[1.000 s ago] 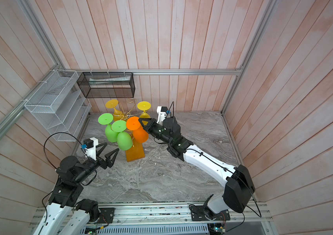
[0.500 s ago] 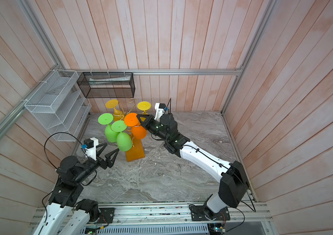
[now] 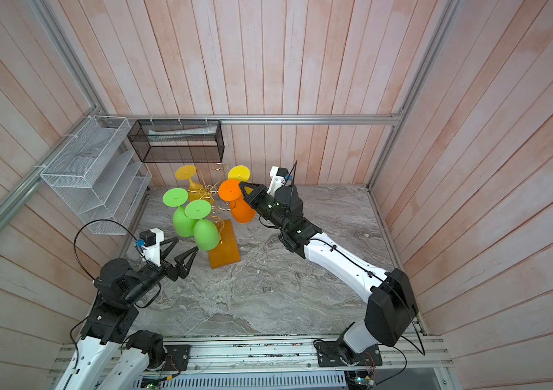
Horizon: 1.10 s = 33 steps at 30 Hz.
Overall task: Take the wine glass off the wine glass rack
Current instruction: Pick up the wine glass from the wine glass rack.
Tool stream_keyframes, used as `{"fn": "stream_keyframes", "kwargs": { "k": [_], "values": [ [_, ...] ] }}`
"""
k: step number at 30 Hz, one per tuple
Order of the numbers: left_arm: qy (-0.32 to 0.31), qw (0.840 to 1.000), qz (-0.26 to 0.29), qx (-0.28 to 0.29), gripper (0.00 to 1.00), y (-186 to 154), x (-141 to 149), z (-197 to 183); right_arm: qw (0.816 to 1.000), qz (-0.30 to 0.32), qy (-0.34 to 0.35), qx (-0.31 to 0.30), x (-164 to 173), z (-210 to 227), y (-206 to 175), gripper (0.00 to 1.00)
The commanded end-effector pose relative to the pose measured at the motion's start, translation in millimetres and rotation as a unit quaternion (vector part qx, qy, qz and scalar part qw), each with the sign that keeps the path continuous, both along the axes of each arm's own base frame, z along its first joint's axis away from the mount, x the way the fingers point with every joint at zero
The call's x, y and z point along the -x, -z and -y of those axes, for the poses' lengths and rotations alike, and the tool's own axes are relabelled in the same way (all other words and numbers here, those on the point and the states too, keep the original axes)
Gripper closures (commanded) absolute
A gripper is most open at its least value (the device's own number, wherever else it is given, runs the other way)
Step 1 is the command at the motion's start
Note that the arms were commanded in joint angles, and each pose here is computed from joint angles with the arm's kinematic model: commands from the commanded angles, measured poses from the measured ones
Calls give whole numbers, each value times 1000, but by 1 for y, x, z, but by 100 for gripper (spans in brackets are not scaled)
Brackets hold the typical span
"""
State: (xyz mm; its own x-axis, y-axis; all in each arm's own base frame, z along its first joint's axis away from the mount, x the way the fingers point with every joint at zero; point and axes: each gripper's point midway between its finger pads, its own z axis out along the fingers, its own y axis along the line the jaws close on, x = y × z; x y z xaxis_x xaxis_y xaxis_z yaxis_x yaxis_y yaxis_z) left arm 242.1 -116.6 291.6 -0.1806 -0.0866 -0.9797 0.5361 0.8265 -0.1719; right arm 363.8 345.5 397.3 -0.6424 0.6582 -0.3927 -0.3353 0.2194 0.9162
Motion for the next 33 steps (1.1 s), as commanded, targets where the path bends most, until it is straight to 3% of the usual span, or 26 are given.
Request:
{"fn": "stream_keyframes", "kwargs": {
  "k": [1,24,33],
  "values": [
    [6,1000,-6,1,9,3,1,2,1000,19,13,-18,3,12,-16,100],
    [0,1000,-25,5,9,6,-2,3,998,13,62,9,32,62,12,100],
    [-17,998,-68,3,9,11,-5,4,996,15,68,54,44,75,37,100]
  ]
}}
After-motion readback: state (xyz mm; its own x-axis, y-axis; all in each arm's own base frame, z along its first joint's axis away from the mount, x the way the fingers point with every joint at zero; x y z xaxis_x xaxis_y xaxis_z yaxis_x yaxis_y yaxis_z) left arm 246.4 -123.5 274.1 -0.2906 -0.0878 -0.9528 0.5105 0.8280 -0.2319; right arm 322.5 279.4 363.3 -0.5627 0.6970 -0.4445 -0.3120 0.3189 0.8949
